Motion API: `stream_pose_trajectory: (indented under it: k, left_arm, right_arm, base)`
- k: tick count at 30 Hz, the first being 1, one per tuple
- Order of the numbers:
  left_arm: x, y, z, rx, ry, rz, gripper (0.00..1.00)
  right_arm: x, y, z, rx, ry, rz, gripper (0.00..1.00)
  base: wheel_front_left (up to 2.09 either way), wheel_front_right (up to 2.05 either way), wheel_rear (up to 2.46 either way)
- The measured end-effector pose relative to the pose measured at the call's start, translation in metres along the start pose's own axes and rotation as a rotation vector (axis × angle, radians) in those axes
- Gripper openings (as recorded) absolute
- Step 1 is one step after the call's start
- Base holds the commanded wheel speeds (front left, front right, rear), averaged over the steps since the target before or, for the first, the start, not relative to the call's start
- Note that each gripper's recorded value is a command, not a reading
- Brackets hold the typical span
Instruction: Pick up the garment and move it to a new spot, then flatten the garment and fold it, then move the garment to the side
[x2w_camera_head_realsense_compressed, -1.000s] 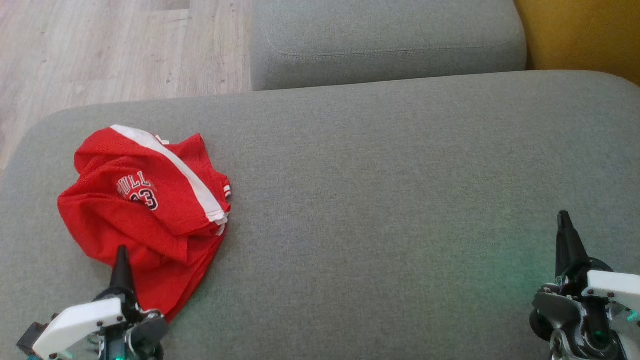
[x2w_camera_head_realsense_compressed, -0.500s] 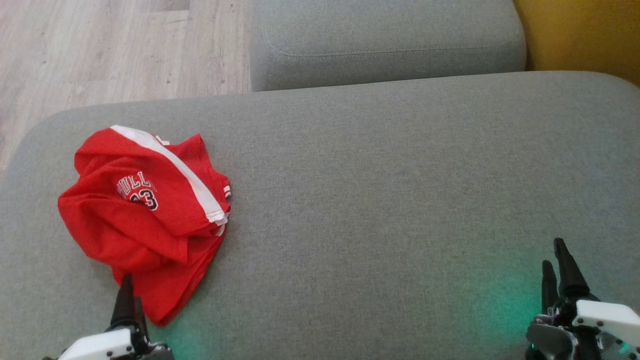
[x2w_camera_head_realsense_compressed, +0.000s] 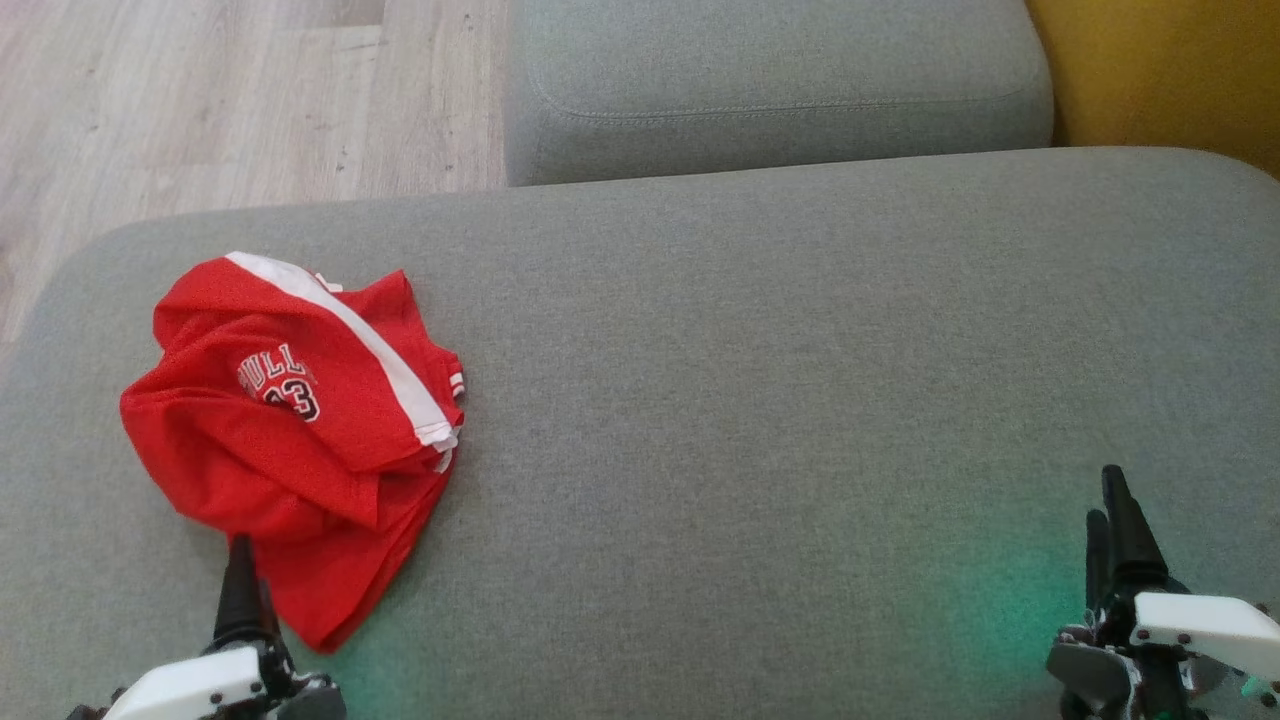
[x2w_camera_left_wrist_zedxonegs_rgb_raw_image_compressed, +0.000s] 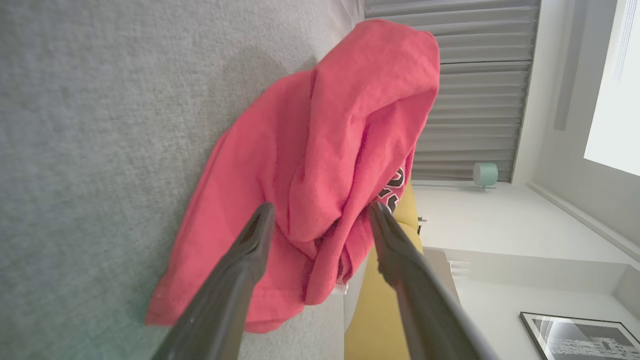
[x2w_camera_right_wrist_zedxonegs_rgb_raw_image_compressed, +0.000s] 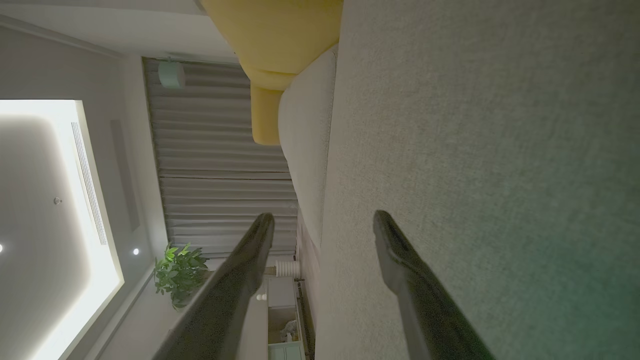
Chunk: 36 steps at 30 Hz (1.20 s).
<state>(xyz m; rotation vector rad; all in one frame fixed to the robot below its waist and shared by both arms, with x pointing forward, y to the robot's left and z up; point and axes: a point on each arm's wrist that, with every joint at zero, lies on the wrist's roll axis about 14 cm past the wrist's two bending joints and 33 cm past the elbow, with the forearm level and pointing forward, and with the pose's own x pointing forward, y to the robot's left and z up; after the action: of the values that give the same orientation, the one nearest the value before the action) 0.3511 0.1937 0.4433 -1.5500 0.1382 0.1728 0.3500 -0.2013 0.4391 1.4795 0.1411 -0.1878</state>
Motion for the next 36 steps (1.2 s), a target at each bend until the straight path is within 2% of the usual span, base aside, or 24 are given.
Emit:
stream_pose_trajectory:
  k: [11, 17, 29, 36]
  left_arm:
    - [-0.001, -0.009, 0.013, 0.071, -0.052, -0.027, 1.0]
    - [-0.001, -0.014, 0.018, 0.133, -0.074, -0.038, 1.0]
    - [0.002, -0.048, 0.008, 0.442, -0.078, -0.113, 1.0]
    - [0.002, -0.057, -0.006, 0.589, -0.063, -0.133, 1.0]
  right_arm:
    - [0.0, 0.009, -0.001, -0.127, -0.006, 0.024, 1.0]
    - [0.001, 0.018, -0.002, -0.257, -0.009, 0.051, 1.0]
    - [0.004, 0.045, -0.015, -0.595, 0.001, 0.141, 1.0]
    - [0.005, 0.052, -0.023, -0.717, 0.01, 0.173, 1.0]
  base:
    - [0.0, 0.0, 0.0]
    - [0.0, 0.0, 0.0]
    - [0.0, 0.0, 0.0]
    - [0.0, 0.0, 0.0]
